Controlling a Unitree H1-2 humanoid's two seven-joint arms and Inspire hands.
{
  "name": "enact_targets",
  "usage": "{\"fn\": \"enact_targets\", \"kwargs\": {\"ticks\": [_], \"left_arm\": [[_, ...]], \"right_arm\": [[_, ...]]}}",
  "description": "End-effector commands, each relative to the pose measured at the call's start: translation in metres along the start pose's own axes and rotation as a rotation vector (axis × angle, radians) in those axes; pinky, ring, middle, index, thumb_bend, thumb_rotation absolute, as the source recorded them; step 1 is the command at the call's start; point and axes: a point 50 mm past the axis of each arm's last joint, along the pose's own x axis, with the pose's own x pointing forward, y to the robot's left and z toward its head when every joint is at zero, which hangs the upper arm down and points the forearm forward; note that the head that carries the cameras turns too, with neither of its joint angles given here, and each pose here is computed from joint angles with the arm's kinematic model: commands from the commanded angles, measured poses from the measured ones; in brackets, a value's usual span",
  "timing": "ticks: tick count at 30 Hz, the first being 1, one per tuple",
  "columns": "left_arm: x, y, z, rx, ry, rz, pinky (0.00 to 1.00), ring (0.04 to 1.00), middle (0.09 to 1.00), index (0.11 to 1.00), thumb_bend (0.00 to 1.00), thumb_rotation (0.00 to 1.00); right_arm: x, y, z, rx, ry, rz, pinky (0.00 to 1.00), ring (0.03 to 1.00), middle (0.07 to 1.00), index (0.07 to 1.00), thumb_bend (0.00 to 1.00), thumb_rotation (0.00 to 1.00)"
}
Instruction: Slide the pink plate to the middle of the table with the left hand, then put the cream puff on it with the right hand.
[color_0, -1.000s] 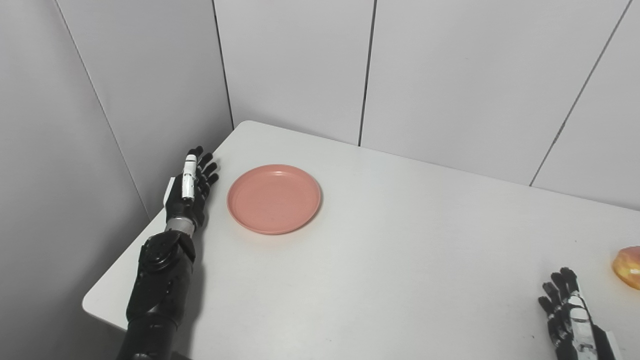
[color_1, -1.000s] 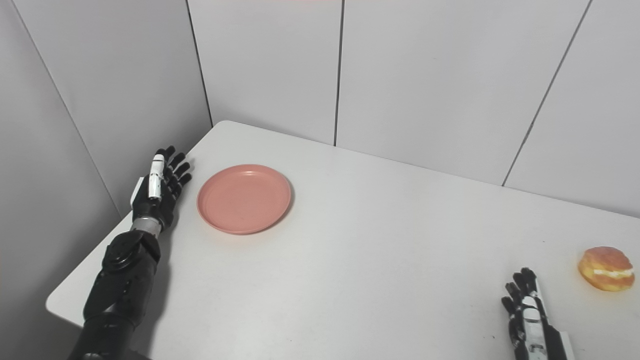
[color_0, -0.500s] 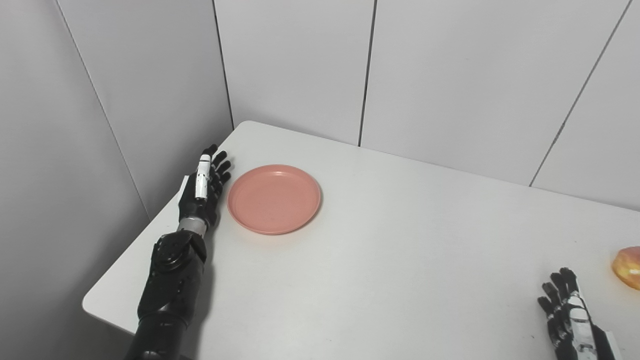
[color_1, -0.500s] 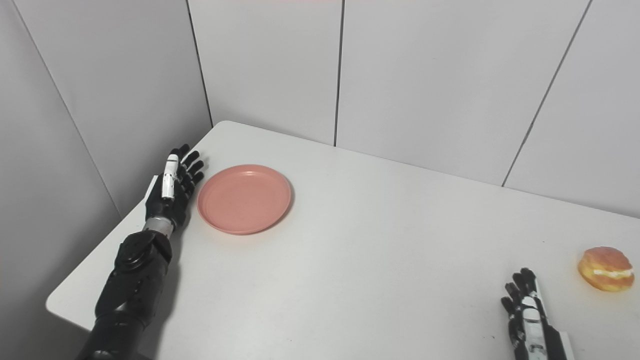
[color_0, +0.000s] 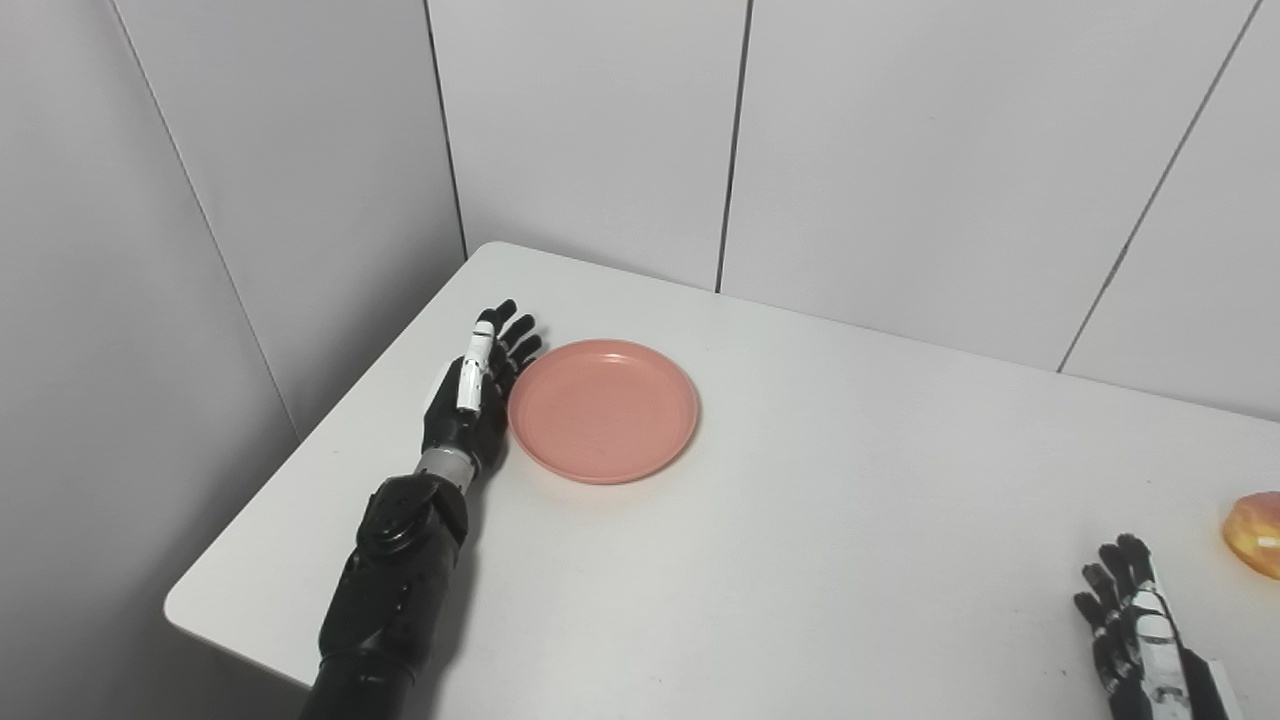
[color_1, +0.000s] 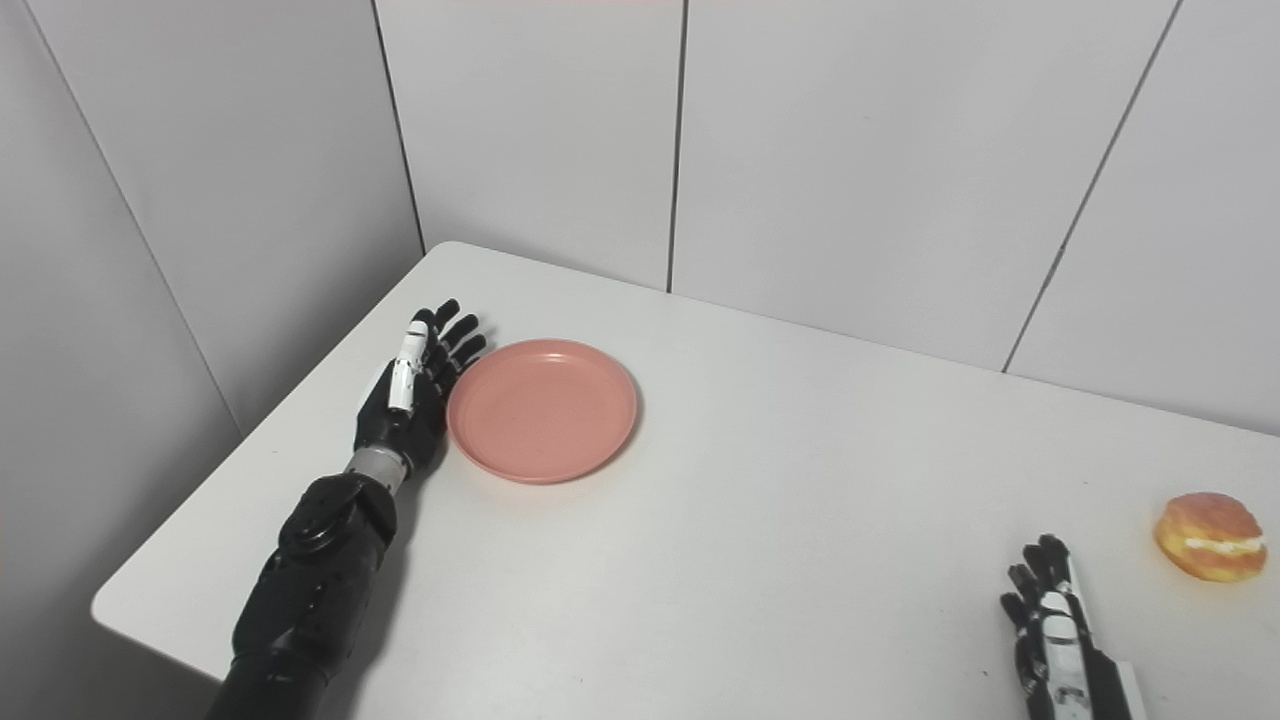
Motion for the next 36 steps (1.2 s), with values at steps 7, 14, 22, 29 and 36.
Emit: {"fn": "enact_targets", "kwargs": {"ticks": [7,14,22,29,36], "left_arm": [[0.001,-0.012,-0.021,-0.01,0.097,-0.027,0.99,0.951,0.95,0.943,0.36,1.0],[0.0,-0.024,-0.027,-0.025,0.113,-0.048,0.98,0.947,0.95,0.943,0.36,1.0],[0.002,-0.037,-0.036,-0.034,0.13,-0.094,0.99,0.952,0.951,0.94,0.37,1.0],[0.0,-0.054,-0.049,-0.046,0.153,-0.159,0.96,0.934,0.937,0.934,0.37,1.0],[-0.003,-0.066,-0.055,-0.037,0.176,-0.192,0.92,0.916,0.922,0.923,0.39,1.0]], "right_arm": [[-0.012,0.008,-0.022,0.018,0.092,-0.006,1.0,1.0,1.0,1.0,0.11,1.0],[-0.011,0.01,-0.023,0.015,0.091,-0.007,1.0,1.0,1.0,1.0,0.14,1.0],[-0.011,0.014,-0.024,-0.006,0.084,-0.011,1.0,1.0,1.0,1.0,0.15,1.0],[-0.011,0.017,-0.027,-0.016,0.075,-0.017,1.0,1.0,1.0,1.0,0.18,1.0],[-0.009,0.023,-0.027,-0.008,0.082,-0.022,1.0,0.996,0.999,1.0,0.2,1.0]]}}
